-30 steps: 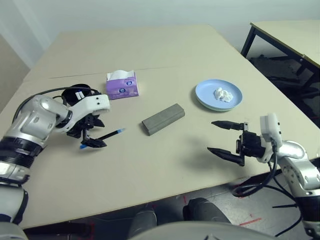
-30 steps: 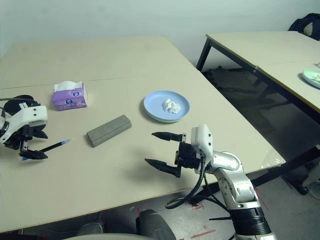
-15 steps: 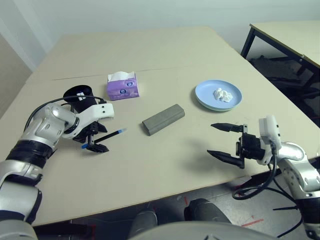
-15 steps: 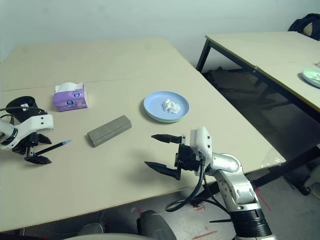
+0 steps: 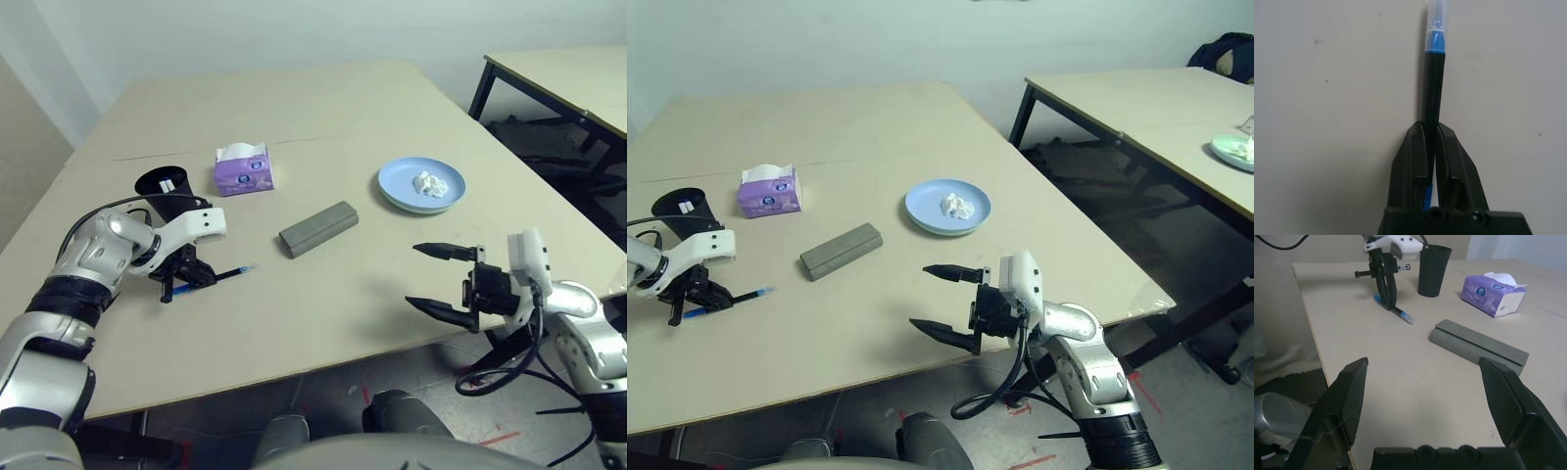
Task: Organize and tidy the items on the table.
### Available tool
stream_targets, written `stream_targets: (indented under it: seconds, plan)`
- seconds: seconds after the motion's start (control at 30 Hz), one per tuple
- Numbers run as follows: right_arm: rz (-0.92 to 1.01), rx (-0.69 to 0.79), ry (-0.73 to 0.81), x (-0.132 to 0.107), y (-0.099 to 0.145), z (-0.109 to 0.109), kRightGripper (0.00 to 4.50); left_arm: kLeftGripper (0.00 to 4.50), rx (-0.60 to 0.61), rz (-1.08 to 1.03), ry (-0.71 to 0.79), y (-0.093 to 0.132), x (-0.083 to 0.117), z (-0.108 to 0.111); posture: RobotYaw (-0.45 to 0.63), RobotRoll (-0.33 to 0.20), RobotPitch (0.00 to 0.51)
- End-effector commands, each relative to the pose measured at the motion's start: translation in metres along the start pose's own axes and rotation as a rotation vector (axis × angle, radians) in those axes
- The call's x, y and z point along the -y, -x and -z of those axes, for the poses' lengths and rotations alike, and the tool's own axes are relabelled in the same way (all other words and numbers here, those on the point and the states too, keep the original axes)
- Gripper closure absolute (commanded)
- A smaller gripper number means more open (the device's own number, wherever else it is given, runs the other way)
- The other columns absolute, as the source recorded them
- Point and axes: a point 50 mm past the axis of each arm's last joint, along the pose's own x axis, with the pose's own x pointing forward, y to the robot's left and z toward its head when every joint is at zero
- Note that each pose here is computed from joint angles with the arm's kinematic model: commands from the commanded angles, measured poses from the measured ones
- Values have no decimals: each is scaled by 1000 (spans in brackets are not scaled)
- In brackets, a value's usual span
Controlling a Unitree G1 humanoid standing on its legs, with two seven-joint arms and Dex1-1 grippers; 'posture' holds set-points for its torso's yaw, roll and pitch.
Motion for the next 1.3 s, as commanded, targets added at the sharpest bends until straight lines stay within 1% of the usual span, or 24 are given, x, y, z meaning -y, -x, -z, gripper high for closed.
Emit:
stream_targets:
  seconds: [0.03,0.13,0.2,0.4,0.57,0.7,0.87,1.0,1.17,1.3]
  plan:
    - [5,-2,-7,0,0,-2,0,4414,156,-42,35,30,-2,-20,-174,0,0]
    - [9,1,-12,0,0,-2,0,4414,259,-83,70,49,0,-30,-167,0,0]
    - [10,2,-17,0,0,-2,0,4414,296,-105,87,57,4,-32,-164,0,0]
    - [14,17,-22,3,-3,-3,0,4414,339,-111,129,63,20,-27,-150,0,0]
    - [49,37,-35,10,-1,-5,0,4414,467,-201,172,75,23,-31,-145,0,0]
    - [81,49,-49,12,1,-6,0,4414,578,-349,201,86,19,-32,-144,0,0]
    - [119,61,-61,17,3,-7,0,4414,714,-595,268,99,14,-31,-135,0,0]
    - [121,60,-65,17,2,-7,0,4414,786,-787,311,110,9,-28,-127,0,0]
    - [118,61,-68,18,0,-7,0,4414,856,-971,350,120,-1,-26,-128,0,0]
    - [117,61,-69,17,-1,-6,0,4414,881,-1080,393,119,-15,-23,-130,0,0]
